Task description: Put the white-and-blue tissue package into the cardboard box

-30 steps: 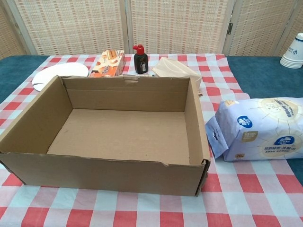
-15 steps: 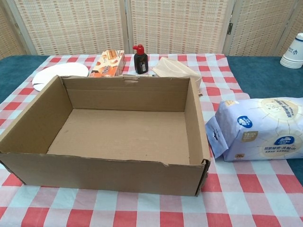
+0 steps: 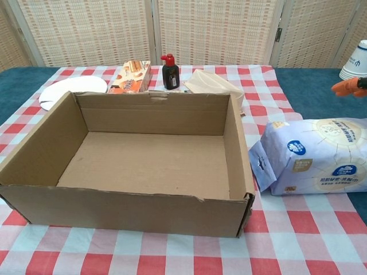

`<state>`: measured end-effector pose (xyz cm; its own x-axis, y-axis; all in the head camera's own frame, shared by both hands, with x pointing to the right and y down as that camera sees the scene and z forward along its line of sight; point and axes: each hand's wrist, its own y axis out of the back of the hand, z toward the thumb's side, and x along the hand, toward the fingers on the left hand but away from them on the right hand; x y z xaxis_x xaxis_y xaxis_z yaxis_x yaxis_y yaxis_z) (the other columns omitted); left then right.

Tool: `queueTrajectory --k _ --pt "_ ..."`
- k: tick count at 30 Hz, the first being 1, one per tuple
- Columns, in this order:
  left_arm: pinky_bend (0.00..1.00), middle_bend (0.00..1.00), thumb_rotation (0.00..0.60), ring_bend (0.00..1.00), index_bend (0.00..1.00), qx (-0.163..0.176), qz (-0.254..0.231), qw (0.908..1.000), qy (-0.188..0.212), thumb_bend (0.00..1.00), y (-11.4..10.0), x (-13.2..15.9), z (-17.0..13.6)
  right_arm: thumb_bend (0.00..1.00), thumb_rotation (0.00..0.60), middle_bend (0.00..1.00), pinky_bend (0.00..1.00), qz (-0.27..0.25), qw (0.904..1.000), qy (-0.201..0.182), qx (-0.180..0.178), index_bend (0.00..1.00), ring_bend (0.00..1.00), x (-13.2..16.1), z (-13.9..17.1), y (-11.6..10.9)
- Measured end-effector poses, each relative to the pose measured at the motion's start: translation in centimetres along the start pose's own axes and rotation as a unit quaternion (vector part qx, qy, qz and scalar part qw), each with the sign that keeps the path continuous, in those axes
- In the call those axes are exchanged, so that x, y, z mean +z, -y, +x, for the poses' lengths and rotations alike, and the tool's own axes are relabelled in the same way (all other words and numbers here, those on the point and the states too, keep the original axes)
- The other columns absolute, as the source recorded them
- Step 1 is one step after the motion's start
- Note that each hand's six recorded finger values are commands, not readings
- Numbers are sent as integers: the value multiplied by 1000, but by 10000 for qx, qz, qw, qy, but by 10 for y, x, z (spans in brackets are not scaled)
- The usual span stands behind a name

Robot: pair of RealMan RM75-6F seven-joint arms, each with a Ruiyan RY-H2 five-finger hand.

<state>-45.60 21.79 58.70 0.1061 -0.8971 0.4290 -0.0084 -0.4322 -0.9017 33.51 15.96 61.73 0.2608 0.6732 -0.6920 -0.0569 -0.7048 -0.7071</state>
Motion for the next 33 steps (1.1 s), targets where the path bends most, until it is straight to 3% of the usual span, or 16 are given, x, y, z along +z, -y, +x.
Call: queueTrajectory --k 10,24,28,31,33 --pt "70 0 600 0 0 -37 -37 10000 34 198 0 1 -1 0 600 34 0 427 9968 -251 627 0 0 28 -29 8" --pt "70 0 600 0 0 -68 -83 9999 -11 199 1 -2 2 0 600 34 8 522 9928 -400 1001 0 0 46 -53 26" --pt "70 0 600 0 0 -75 -93 9999 -14 197 1 -3 2 0 600 61 147 554 9933 -370 944 64 26 44 -54 26" --pt "70 0 600 0 0 -78 -96 9999 -15 198 1 -3 2 0 600 193 334 588 9944 -364 798 186 167 44 -55 23" --pt "70 0 600 0 0 -69 -98 9999 -14 199 1 -3 2 0 600 239 388 592 9950 -381 702 275 217 45 -56 22"
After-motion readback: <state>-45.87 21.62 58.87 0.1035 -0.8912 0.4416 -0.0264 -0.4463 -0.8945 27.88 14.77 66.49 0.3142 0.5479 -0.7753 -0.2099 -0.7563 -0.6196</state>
